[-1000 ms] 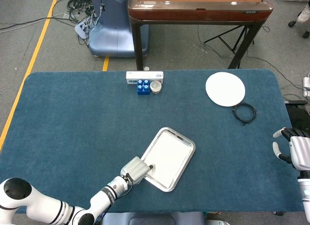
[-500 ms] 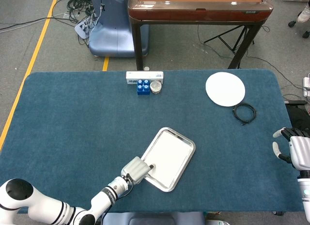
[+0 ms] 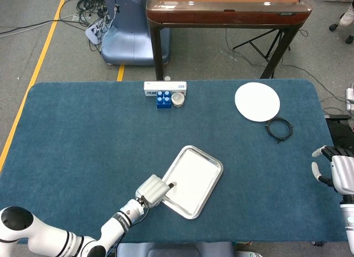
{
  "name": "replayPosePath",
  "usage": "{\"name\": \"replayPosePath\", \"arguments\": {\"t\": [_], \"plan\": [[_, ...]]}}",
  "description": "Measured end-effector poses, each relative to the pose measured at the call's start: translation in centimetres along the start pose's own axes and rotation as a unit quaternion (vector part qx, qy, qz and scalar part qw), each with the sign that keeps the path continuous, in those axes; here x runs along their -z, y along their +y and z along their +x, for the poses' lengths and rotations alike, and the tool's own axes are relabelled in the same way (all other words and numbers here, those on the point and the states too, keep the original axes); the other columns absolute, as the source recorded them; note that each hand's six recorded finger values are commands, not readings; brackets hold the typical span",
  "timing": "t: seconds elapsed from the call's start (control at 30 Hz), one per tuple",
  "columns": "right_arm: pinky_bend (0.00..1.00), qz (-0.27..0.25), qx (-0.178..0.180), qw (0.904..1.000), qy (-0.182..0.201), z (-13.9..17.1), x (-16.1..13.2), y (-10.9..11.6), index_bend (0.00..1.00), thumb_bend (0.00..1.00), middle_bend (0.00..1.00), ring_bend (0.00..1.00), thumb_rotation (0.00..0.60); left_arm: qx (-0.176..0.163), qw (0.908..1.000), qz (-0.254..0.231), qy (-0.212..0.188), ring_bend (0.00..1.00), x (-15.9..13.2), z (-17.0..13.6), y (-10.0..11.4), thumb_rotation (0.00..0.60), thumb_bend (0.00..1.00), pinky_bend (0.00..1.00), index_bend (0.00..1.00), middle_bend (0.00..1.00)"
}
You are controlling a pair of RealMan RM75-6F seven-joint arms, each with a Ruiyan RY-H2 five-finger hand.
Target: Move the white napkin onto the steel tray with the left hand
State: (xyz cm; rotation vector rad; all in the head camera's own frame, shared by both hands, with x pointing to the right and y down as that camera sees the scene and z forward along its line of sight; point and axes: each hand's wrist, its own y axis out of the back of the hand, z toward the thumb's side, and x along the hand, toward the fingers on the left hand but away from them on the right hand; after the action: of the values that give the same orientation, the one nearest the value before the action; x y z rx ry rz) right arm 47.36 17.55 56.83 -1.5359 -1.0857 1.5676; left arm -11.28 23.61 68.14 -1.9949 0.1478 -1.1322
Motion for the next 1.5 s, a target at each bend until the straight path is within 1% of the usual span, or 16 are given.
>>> {"name": "replayPosePath", "arguments": {"t": [0.1, 0.23, 0.37, 0.47, 0.53, 0.6, 0.67, 0.73, 0.83, 0.9, 1.0, 1.07, 1.17, 1.3, 1.37, 1.5], "plan": [[0.29, 0.001, -0.001, 1.0000, 0.000, 0.0, 0.0, -0.1, 0.45, 0.43, 0.40, 0.28, 0.600, -0.008, 0.9999, 0.002, 0.011, 0.82, 1.1, -0.5, 0.3, 0.600, 0.75, 0.95, 0.18, 1.00], [0.29, 0.004, -0.004, 1.0000, 0.000, 0.0, -0.1, -0.3, 0.45, 0.43, 0.40, 0.28, 0.600, -0.018, 0.9992, -0.002, 0.036, 0.76, 3.3, -1.2, 0.8, 0.600, 0.75, 0.92, 0.16, 1.00], [0.28, 0.005, -0.005, 1.0000, -0.001, -0.1, -0.1, -0.4, 0.45, 0.43, 0.40, 0.28, 0.600, -0.031, 0.9976, -0.014, 0.060, 0.71, 5.4, -2.2, 1.3, 0.600, 0.73, 0.91, 0.17, 0.93], [0.29, 0.006, -0.005, 1.0000, -0.002, -0.1, -0.1, -0.4, 0.45, 0.43, 0.40, 0.28, 0.600, -0.048, 0.9943, -0.026, 0.092, 0.68, 8.0, -3.4, 1.7, 0.600, 0.67, 0.91, 0.17, 0.90], [0.29, 0.006, -0.004, 1.0000, -0.003, -0.1, -0.1, -0.4, 0.45, 0.43, 0.40, 0.28, 0.600, -0.060, 0.9905, -0.032, 0.120, 0.66, 10.1, -4.6, 1.8, 0.600, 0.64, 0.90, 0.17, 0.84], [0.29, 0.007, -0.004, 1.0000, -0.004, -0.1, -0.1, -0.4, 0.45, 0.43, 0.40, 0.28, 0.600, -0.071, 0.9856, -0.039, 0.149, 0.63, 12.1, -6.1, 1.8, 0.600, 0.57, 0.88, 0.17, 0.76], [0.28, 0.008, -0.004, 0.9999, -0.004, -0.1, -0.1, -0.4, 0.45, 0.43, 0.40, 0.28, 0.600, -0.081, 0.9808, -0.041, 0.172, 0.60, 13.8, -7.5, 1.7, 0.600, 0.52, 0.84, 0.17, 0.69], [0.29, 0.010, -0.005, 0.9999, -0.004, -0.1, -0.1, -0.5, 0.45, 0.43, 0.40, 0.28, 0.600, -0.091, 0.9753, -0.039, 0.198, 0.54, 15.6, -9.2, 1.6, 0.600, 0.51, 0.80, 0.17, 0.61], [0.29, 0.014, -0.006, 0.9999, -0.003, -0.1, -0.3, -0.7, 0.45, 0.43, 0.40, 0.28, 0.600, -0.101, 0.9663, -0.039, 0.234, 0.43, 17.8, -11.6, 1.5, 0.600, 0.50, 0.70, 0.17, 0.47], [0.28, 0.016, -0.007, 0.9998, -0.001, 0.0, -0.4, -0.8, 0.45, 0.43, 0.40, 0.28, 0.600, -0.106, 0.9585, -0.048, 0.260, 0.37, 19.1, -13.3, 1.4, 0.600, 0.50, 0.62, 0.17, 0.38], [0.29, 0.019, -0.006, 0.9998, 0.002, 0.1, -0.6, -0.9, 0.45, 0.43, 0.40, 0.28, 0.600, -0.111, 0.9480, -0.064, 0.291, 0.30, 20.4, -15.9, 1.1, 0.600, 0.50, 0.49, 0.17, 0.29], [0.28, 0.019, -0.005, 0.9998, 0.004, 0.2, -0.8, -0.9, 0.45, 0.43, 0.40, 0.28, 0.600, -0.107, 0.9428, -0.068, 0.308, 0.27, 21.0, -17.6, 0.5, 0.600, 0.50, 0.44, 0.17, 0.25], [0.29, 0.020, -0.005, 0.9998, 0.006, 0.3, -0.9, -0.8, 0.45, 0.42, 0.39, 0.28, 0.600, -0.088, 0.9374, -0.073, 0.329, 0.23, 21.7, -20.3, -0.8, 0.600, 0.50, 0.39, 0.17, 0.20], [0.28, 0.026, -0.006, 0.9996, 0.010, 0.5, -1.1, -0.9, 0.45, 0.35, 0.39, 0.28, 0.600, -0.075, 0.9284, -0.083, 0.354, 0.20, 22.1, -23.3, -2.2, 0.600, 0.50, 0.35, 0.17, 0.18], [0.29, 0.028, -0.006, 0.9995, 0.015, 0.6, -1.3, -0.9, 0.45, 0.33, 0.39, 0.27, 0.600, -0.080, 0.9240, -0.088, 0.363, 0.20, 22.2, -24.4, -2.4, 0.600, 0.50, 0.35, 0.17, 0.18], [0.29, 0.032, -0.006, 0.9991, 0.026, 1.0, -1.9, -1.1, 0.45, 0.30, 0.39, 0.27, 0.600, -0.109, 0.9121, -0.104, 0.381, 0.20, 22.3, -26.4, -2.3, 0.600, 0.50, 0.34, 0.18, 0.18]]}}
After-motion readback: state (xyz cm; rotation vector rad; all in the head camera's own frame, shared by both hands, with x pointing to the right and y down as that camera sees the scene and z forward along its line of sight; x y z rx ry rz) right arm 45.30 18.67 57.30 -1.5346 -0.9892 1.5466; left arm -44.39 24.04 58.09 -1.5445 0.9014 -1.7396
